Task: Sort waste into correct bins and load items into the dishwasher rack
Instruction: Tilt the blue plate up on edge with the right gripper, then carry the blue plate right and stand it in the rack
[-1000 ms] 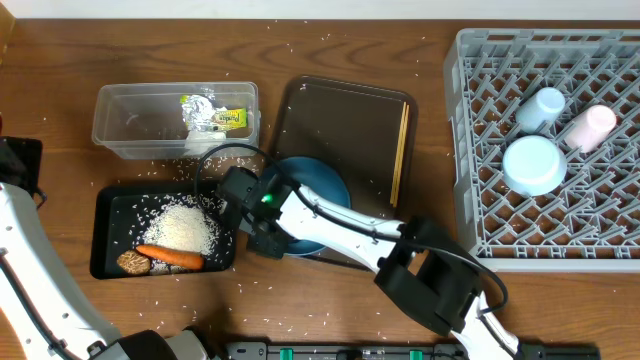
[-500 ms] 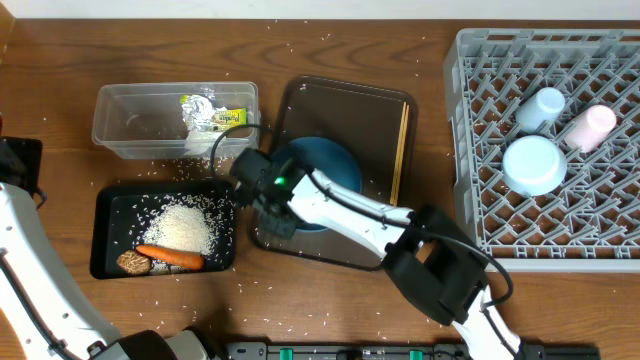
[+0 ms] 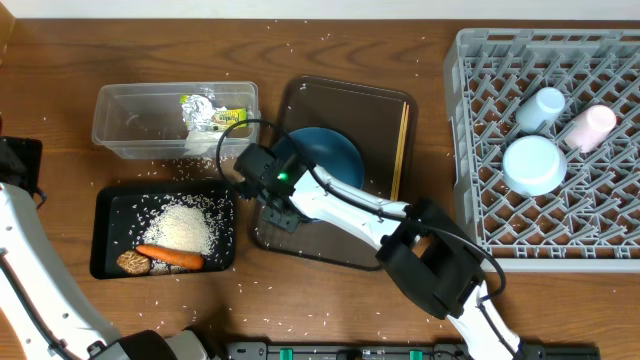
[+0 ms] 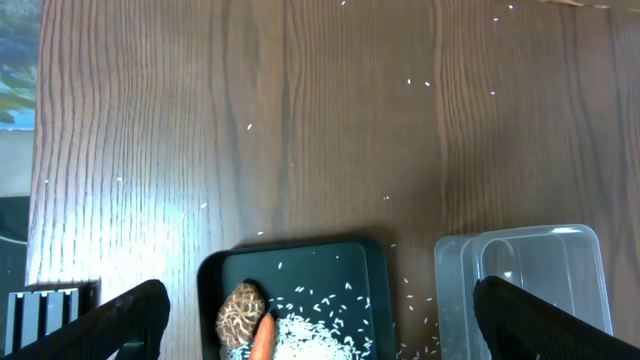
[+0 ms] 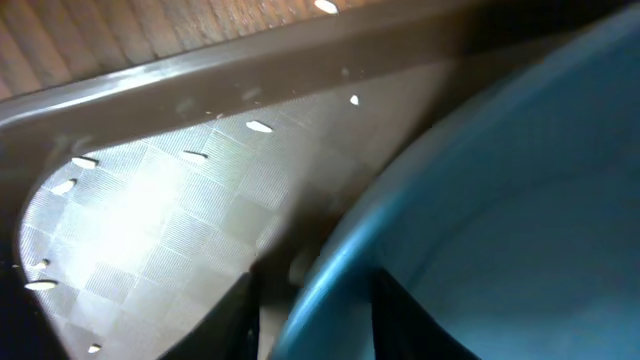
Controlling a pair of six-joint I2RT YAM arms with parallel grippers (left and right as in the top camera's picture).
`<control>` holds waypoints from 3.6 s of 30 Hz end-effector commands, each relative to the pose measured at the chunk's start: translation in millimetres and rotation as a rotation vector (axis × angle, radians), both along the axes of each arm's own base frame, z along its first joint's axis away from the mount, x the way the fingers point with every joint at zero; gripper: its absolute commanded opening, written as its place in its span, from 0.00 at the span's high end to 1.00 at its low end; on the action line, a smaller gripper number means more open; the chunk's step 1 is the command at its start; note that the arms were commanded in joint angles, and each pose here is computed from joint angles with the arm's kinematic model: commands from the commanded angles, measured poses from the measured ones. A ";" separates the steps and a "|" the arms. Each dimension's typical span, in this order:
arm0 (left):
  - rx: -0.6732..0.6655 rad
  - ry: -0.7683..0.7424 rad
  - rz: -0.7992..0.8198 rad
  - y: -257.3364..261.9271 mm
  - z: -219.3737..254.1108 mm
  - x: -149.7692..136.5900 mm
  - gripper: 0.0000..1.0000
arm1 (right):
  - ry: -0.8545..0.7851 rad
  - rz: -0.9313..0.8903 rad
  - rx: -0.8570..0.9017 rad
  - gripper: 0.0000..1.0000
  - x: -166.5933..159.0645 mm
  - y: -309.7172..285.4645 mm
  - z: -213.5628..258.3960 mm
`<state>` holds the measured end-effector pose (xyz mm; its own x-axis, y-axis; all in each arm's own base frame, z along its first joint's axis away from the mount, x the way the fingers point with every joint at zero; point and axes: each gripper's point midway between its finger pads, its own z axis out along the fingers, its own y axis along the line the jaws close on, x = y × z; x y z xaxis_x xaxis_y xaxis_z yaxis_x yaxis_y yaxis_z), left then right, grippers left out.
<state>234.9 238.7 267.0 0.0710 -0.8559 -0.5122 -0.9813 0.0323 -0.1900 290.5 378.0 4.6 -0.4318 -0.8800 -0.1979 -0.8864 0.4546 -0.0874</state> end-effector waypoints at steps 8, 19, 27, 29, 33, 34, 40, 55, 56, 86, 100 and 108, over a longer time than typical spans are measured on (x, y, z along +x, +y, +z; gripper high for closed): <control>-0.001 0.000 0.001 0.9 0.7 -0.5 0.02 | 0.027 -0.086 0.004 0.99 1.6 -4.3 -2.8; -0.002 0.000 0.002 0.9 0.7 -0.5 0.02 | -0.085 -0.336 0.233 0.99 53.5 -39.9 121.4; -0.001 0.000 0.001 0.9 0.7 -0.5 0.02 | -0.072 -0.532 0.530 0.99 105.1 -136.5 220.2; -0.002 0.000 0.002 0.9 0.7 -0.5 0.02 | -0.087 -0.577 0.598 0.99 115.6 -167.3 241.3; -0.001 0.000 0.001 0.9 0.7 -0.5 0.02 | -0.123 -0.680 0.732 0.99 128.4 -236.7 280.5; -0.001 0.000 0.001 0.9 0.7 -0.5 0.02 | -0.125 -0.706 0.764 0.99 128.4 -253.9 288.2; -0.001 0.000 0.001 0.9 0.7 -0.5 0.02 | -0.097 -0.865 0.951 0.99 112.5 -349.3 318.5; -0.002 0.000 0.002 0.9 0.7 -0.5 0.02 | -0.147 -1.059 1.242 0.99 52.7 -490.8 322.1; -0.002 0.000 0.002 0.9 0.7 -0.5 0.02 | -0.149 -1.065 1.250 0.99 50.1 -494.8 318.1; -0.001 0.000 0.001 0.9 0.7 -0.5 0.02 | -0.043 -1.283 1.328 0.99 23.6 -523.5 244.7; -0.002 0.000 0.002 0.9 0.7 -0.5 0.02 | -0.019 -1.498 1.173 0.91 10.6 -549.3 215.5; -0.002 0.000 0.002 0.9 0.7 -0.5 0.02 | -0.018 -1.563 1.197 0.73 7.8 -559.1 217.1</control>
<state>234.9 238.7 267.0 0.0710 -0.8559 -0.5122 -0.9813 0.0323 -0.1900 300.6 -174.4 222.7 -0.5782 0.7436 -0.3357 0.2409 0.5488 0.8005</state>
